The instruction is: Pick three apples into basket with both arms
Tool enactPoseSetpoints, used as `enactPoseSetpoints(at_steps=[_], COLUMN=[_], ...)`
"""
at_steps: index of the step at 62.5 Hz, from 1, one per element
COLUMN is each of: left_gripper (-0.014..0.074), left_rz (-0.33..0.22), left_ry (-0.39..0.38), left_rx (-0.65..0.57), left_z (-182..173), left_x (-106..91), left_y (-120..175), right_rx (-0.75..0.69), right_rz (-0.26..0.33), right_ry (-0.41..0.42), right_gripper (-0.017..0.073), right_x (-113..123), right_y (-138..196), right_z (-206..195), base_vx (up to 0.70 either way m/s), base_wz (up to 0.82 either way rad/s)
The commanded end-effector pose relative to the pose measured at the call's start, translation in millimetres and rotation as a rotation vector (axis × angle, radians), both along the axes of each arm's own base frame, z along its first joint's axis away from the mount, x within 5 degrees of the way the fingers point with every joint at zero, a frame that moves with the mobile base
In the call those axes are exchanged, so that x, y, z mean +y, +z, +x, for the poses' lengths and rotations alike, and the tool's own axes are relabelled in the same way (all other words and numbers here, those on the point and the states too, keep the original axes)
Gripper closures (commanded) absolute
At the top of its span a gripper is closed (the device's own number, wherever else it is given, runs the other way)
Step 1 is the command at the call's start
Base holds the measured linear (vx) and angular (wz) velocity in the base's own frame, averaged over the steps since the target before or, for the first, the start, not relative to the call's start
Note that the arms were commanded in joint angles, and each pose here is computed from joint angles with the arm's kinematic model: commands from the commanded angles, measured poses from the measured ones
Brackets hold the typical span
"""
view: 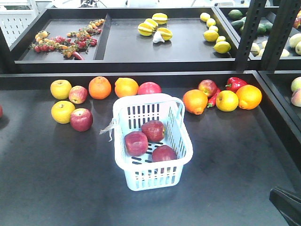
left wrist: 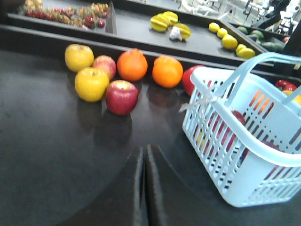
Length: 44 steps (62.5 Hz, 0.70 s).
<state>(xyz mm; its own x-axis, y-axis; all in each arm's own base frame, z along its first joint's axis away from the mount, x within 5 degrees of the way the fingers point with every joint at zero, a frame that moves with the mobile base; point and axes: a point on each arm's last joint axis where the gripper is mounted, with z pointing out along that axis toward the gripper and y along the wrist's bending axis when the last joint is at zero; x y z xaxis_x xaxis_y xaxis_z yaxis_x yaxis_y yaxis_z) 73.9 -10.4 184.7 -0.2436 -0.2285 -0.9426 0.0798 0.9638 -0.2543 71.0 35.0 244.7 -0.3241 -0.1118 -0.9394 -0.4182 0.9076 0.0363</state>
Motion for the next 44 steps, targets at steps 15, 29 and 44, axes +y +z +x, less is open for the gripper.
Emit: enactPoseSetpoints(at_steps=[15, 29, 44], left_gripper=[0.0601, 0.0601, 0.0601], left_rz=[0.131, 0.18, 0.19], left_ry=[0.151, 0.248, 0.248], left_rx=[-0.23, -0.234, -0.246], left_z=[-18, -18, -18], left_x=[12.3, 17.9, 17.9], left_y=[8, 9, 10], right_rx=[-0.082, -0.082, -0.082], right_rz=[0.028, 0.028, 0.028], right_ry=[-0.029, -0.029, -0.029], right_gripper=[0.0564, 0.0564, 0.0564], right_x=[-2, -2, -2], right_y=[14, 14, 14], right_z=[3, 3, 3], base_vx=[0.0, 0.0, 0.0], base_wz=[0.0, 0.0, 0.0])
